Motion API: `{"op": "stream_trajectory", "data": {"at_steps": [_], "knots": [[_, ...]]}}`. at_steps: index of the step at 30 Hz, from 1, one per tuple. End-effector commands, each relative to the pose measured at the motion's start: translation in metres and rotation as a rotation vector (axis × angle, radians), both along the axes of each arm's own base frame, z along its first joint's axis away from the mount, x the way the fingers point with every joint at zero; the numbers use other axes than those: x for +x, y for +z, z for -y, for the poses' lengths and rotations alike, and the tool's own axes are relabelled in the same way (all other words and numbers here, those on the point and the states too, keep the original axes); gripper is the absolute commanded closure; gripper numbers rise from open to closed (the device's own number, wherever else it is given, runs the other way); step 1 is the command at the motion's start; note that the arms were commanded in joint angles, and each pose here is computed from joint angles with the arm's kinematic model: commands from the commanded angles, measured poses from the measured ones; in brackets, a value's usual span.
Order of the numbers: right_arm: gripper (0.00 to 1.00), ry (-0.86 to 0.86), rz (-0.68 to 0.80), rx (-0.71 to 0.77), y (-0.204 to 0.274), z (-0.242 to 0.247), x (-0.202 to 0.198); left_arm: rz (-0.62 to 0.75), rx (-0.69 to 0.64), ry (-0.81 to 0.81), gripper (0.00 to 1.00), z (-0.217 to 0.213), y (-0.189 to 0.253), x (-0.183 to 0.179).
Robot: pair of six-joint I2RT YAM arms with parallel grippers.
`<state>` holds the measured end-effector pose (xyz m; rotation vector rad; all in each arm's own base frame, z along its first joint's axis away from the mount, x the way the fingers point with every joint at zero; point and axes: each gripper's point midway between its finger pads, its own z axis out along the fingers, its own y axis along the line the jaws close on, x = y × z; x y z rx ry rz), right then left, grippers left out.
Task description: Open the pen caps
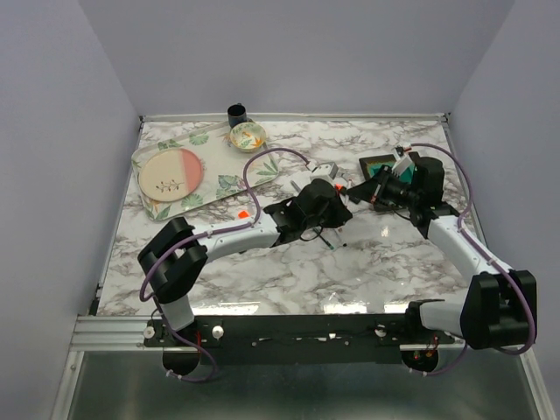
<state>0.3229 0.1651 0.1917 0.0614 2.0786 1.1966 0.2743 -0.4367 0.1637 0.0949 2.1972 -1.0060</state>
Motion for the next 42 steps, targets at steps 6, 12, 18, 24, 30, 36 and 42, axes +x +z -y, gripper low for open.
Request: {"op": "stream_trajectory", "data": {"at_steps": [6, 12, 18, 24, 30, 36, 42], "knots": [[1.0, -0.302, 0.06, 0.058, 0.041, 0.052, 0.062, 0.015, 0.063, -0.133, 1.0, -0.009, -0.028, -0.023], [1.0, -0.478, 0.092, 0.12, 0.078, 0.086, 0.108, -0.005, 0.093, -0.244, 1.0, -0.02, -0.041, -0.052], [1.0, -0.561, 0.134, 0.12, 0.088, 0.104, 0.121, -0.028, 0.076, -0.316, 1.0, -0.025, -0.049, -0.071], [1.0, -0.554, 0.162, 0.078, 0.078, 0.107, 0.115, 0.008, 0.063, -0.324, 1.0, -0.031, -0.034, -0.074], [1.0, -0.411, 0.18, 0.077, 0.074, 0.087, 0.1, 0.059, 0.073, -0.312, 1.0, -0.026, -0.014, -0.063], [0.33, 0.004, 0.231, 0.088, 0.059, 0.037, 0.043, 0.075, 0.06, -0.214, 1.0, -0.035, -0.002, -0.041], [0.17, 0.111, 0.19, 0.056, 0.03, 0.012, 0.007, 0.104, 0.007, -0.169, 1.0, -0.028, 0.019, -0.019]]}}
